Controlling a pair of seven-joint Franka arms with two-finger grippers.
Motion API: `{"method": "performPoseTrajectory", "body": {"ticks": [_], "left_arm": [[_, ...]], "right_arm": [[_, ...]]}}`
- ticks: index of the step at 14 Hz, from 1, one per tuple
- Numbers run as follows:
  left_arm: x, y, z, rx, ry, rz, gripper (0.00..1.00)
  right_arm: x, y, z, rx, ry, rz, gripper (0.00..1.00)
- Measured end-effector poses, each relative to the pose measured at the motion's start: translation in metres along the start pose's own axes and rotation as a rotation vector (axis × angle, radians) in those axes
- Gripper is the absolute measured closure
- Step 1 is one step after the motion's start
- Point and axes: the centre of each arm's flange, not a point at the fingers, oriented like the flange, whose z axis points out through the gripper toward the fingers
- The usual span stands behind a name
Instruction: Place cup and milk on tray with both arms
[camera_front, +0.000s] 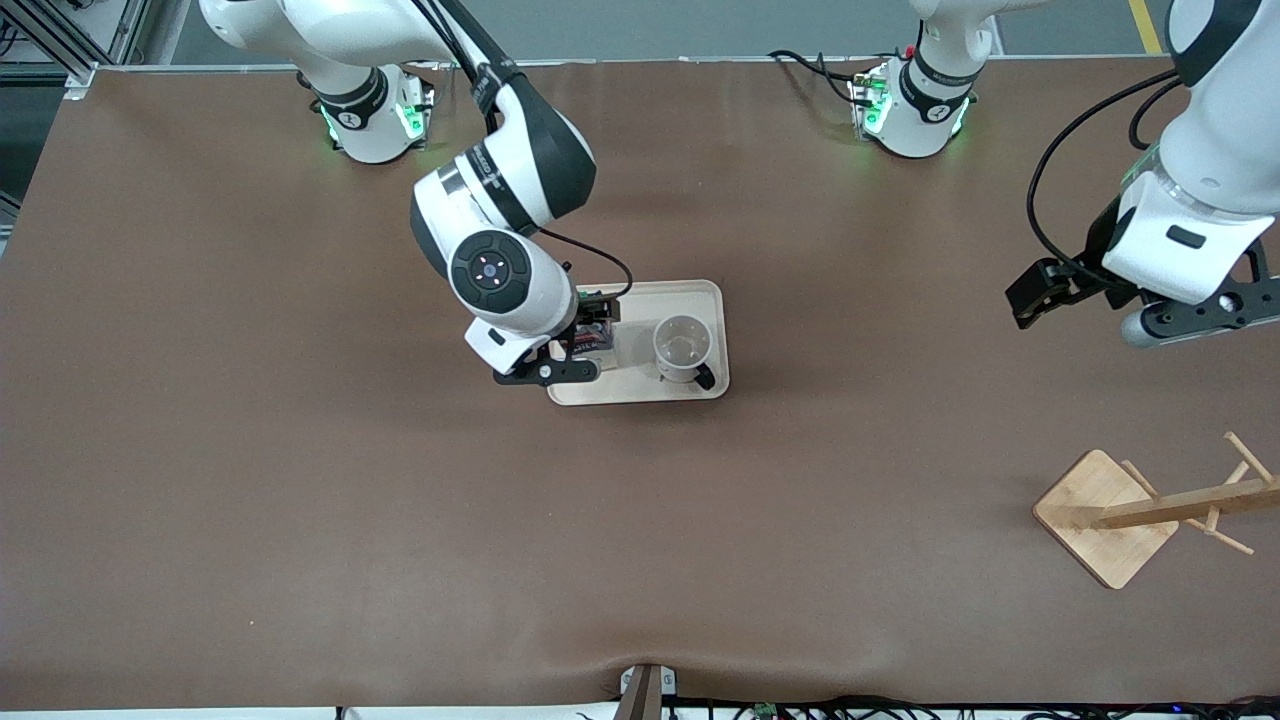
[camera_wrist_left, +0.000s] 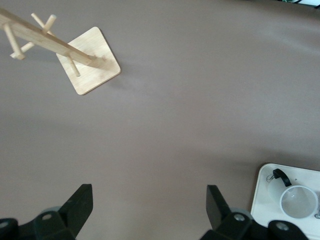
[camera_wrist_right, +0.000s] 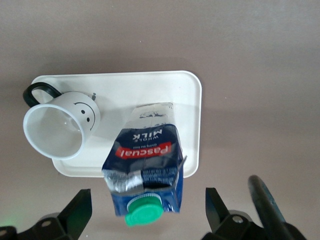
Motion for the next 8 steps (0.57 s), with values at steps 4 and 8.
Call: {"method": "performPoseTrajectory", "body": {"ticks": [4,8], "left_arm": [[-0.006,-0.023,-0.009,0.021,-0.002,0.057,0.0],[-0.029,-0.059,-0.017,-0.026,-0.029,0.046,0.0]], "right_arm": [[0.015,0.044,-0.069,0.03,0.021,0.052,0.0],[0.026,0.147,-0.161,0.079,0.079,0.104,0.0]]}}
